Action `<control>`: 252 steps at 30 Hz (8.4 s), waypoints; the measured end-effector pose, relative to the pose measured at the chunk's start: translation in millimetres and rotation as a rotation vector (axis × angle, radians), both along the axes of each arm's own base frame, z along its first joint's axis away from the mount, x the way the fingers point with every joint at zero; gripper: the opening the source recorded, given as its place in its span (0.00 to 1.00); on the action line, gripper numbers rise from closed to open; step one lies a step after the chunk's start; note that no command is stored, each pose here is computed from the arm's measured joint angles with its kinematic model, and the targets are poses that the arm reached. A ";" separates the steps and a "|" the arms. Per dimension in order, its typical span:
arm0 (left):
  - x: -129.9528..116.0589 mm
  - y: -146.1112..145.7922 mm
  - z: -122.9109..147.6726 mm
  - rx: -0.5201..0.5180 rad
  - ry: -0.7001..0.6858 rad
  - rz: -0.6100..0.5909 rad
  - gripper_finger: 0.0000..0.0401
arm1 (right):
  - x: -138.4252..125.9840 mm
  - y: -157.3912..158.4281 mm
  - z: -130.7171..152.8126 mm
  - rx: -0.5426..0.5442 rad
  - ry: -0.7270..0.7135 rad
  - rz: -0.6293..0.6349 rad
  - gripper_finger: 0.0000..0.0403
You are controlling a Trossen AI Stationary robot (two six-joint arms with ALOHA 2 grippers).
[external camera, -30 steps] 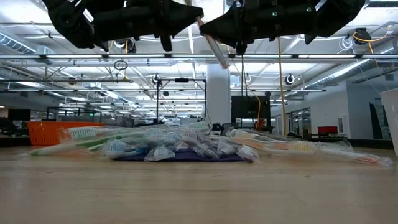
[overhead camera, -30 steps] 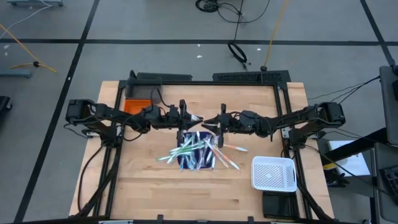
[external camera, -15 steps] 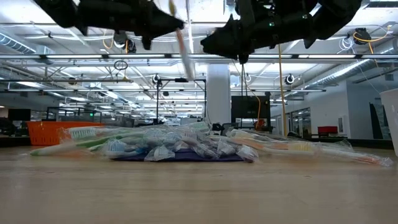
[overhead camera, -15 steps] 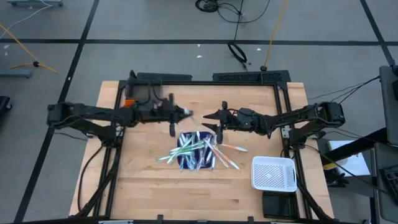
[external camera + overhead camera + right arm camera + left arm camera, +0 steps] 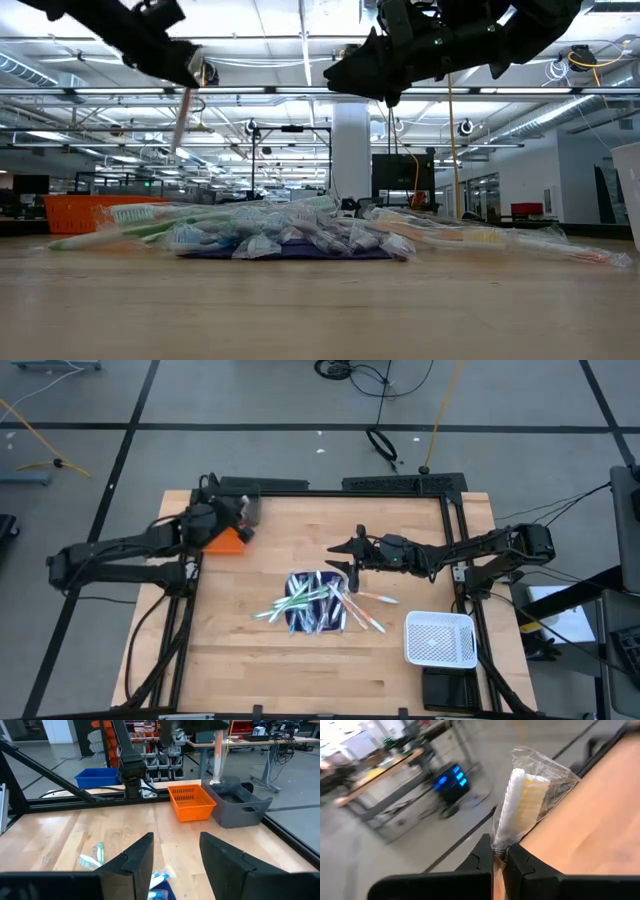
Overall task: Pick & Place Toothbrushes
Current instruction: Put the orange toothbrush into the transparent black bin
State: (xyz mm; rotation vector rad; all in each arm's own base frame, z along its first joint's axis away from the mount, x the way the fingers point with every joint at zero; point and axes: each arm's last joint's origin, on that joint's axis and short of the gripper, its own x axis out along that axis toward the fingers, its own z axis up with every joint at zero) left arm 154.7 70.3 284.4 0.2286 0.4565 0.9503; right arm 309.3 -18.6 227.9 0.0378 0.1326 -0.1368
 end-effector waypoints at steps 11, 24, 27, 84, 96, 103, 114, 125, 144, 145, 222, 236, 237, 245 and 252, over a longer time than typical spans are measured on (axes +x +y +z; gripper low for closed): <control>-12.3 45.9 -21.0 -0.032 0.251 0.223 0.01 | 0.1 0.2 0.0 0.001 0.000 0.001 0.39; -11.8 90.3 -55.9 -0.162 0.427 0.289 0.01 | 0.0 0.5 -0.2 0.000 0.001 0.001 0.39; -12.5 94.7 -58.4 -0.173 0.426 0.293 0.01 | 0.1 0.5 -0.1 0.000 0.001 0.001 0.39; 27.0 -4.8 -21.3 -0.486 -0.120 -0.564 0.43 | -27.0 45.2 -54.0 0.039 0.619 0.041 0.36; 35.3 -34.1 -20.8 -0.475 -0.095 -0.644 0.43 | -44.1 49.1 -67.8 0.090 0.834 0.006 0.30; 36.4 -40.8 -20.8 -0.453 -0.084 -0.640 0.43 | -45.1 51.4 -68.3 0.103 0.841 0.001 0.30; 37.1 -45.5 -20.7 -0.457 -0.081 -0.661 0.43 | -52.6 50.0 -77.0 0.119 0.883 -0.023 0.30; 38.2 -45.3 -18.7 -0.447 -0.103 -0.666 0.43 | -62.6 48.6 -90.6 0.154 0.898 -0.052 0.30; 39.1 -45.2 -16.8 -0.438 -0.125 -0.670 0.43 | -65.9 48.1 -93.9 0.161 0.917 -0.061 0.06; 39.1 -45.2 -16.8 -0.438 -0.125 -0.670 0.43 | -64.4 48.3 -92.1 0.157 0.912 -0.058 0.06; 120.8 -56.7 -22.2 -0.147 -0.485 -0.833 0.01 | 11.6 25.8 22.3 -0.169 0.143 -0.223 0.32; 53.2 -21.2 -12.0 -0.065 -0.146 -0.190 0.00 | 9.4 21.1 14.9 -0.125 0.209 -0.244 0.35; 48.1 -18.4 -12.0 -0.062 -0.129 -0.149 0.00 | 9.5 21.2 14.9 -0.125 0.208 -0.243 0.35; 20.7 13.0 -22.9 -0.076 0.032 0.134 0.00 | 9.4 21.3 14.8 -0.125 0.209 -0.241 0.35; 5.2 46.1 -36.0 -0.129 0.156 0.270 0.00 | 9.4 21.4 14.8 -0.125 0.210 -0.240 0.35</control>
